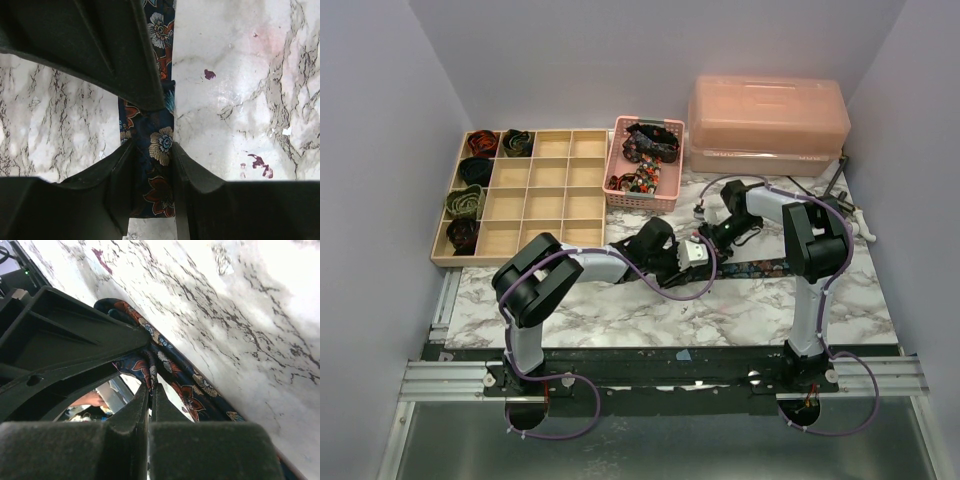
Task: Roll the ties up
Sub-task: Roll the tie at the center of the board.
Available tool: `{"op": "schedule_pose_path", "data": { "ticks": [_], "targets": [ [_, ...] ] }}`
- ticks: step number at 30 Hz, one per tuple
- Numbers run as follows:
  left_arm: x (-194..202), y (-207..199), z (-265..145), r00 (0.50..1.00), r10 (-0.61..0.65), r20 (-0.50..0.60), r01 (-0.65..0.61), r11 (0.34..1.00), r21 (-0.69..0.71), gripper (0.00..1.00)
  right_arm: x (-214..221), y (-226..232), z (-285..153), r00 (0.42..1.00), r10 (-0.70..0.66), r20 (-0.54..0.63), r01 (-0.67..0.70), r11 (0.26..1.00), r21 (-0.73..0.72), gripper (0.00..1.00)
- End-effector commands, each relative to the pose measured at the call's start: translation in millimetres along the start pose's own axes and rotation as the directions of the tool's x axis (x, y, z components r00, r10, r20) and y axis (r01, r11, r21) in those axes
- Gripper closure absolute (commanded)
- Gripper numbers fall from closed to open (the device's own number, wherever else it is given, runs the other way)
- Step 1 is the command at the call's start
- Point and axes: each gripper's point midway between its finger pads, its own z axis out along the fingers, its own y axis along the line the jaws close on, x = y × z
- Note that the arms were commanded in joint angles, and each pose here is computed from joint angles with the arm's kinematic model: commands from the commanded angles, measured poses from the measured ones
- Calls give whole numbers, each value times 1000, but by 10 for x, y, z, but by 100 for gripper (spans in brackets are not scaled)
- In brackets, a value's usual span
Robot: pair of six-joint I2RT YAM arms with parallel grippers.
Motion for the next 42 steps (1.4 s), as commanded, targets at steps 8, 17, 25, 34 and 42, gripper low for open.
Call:
{"op": "schedule_pose_path", "data": {
  "ticks": [8, 17, 25, 34, 42],
  "targets": [
    [192, 97, -186, 997, -73, 16, 73, 997, -6, 38, 25, -431, 98, 998, -2, -68, 12, 989, 144, 99],
    [170, 132, -437, 994, -43, 102, 45, 999, -16, 31, 66, -650, 211, 995, 45, -87, -28, 981, 192, 99],
    [-54, 21, -209, 992, 76, 103, -82, 995, 49, 13, -29, -391, 82, 999, -3, -49, 10, 990, 142, 99],
    [222, 19, 120, 998, -10, -67, 18, 992, 122, 35, -136, 4, -121, 997, -72, 0, 72, 995, 72, 99],
    [332, -170, 57, 997, -6, -78, 21, 982, 186, 68, -258, -90, -69, 998, -62, -17, 63, 995, 78, 99]
  ]
}}
